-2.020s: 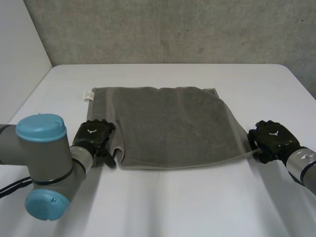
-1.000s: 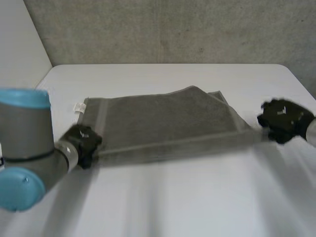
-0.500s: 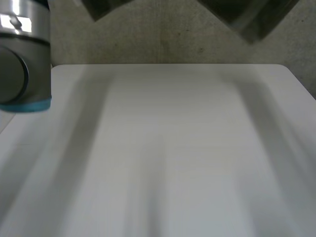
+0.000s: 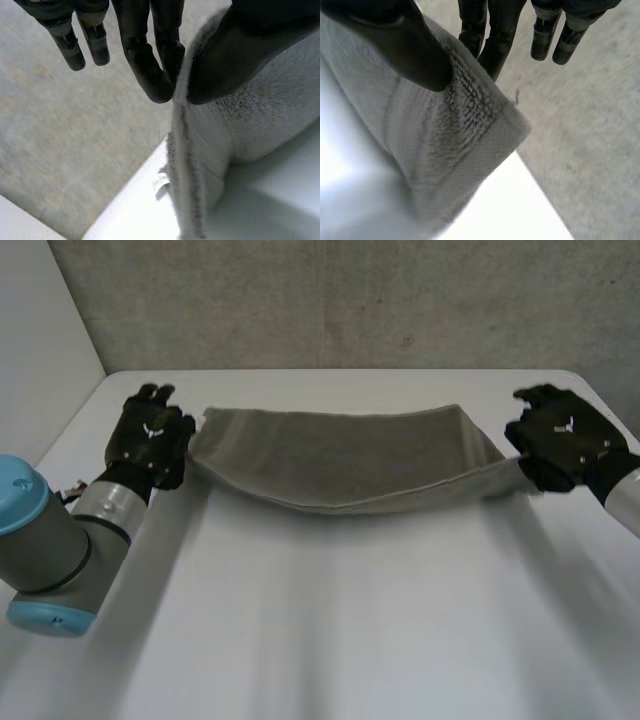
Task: Fold the towel.
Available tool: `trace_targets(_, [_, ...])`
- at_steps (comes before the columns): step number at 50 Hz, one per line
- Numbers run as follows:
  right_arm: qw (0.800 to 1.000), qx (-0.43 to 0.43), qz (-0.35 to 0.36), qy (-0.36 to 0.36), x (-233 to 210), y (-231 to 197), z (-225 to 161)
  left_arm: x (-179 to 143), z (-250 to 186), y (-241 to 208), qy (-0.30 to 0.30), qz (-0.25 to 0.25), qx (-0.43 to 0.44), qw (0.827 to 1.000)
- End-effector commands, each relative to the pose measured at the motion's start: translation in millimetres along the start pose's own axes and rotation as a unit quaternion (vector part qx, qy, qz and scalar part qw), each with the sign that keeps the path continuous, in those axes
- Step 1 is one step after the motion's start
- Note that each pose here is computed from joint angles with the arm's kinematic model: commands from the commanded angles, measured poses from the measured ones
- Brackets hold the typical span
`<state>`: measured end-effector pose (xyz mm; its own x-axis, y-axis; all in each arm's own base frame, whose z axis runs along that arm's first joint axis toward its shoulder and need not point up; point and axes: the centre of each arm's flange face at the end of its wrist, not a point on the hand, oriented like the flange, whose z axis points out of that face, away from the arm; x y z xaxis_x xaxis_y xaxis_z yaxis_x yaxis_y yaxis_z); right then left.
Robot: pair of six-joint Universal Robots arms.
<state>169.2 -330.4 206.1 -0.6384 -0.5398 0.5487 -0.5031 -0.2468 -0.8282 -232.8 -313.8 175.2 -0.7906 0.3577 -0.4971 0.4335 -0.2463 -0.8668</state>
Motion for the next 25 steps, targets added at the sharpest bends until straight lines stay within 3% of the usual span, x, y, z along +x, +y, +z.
trace_targets(1, [0.999,-0.046,-0.016,-0.015,1.2,11.0,-10.1,8.6,-14.5,3.6,0.026,0.019,-0.039,0.999])
trace_targets(14, [0.998,-0.063,-0.017,-0.011,15.3,-5.1,-39.5,-4.0,-47.2,-23.4,0.052,0.009,-0.099,0.994])
trace_targets(25, [0.992,-0.091,0.017,-0.082,10.1,-10.6,-65.3,-13.3,-80.5,-47.8,0.053,0.006,-0.11,0.992])
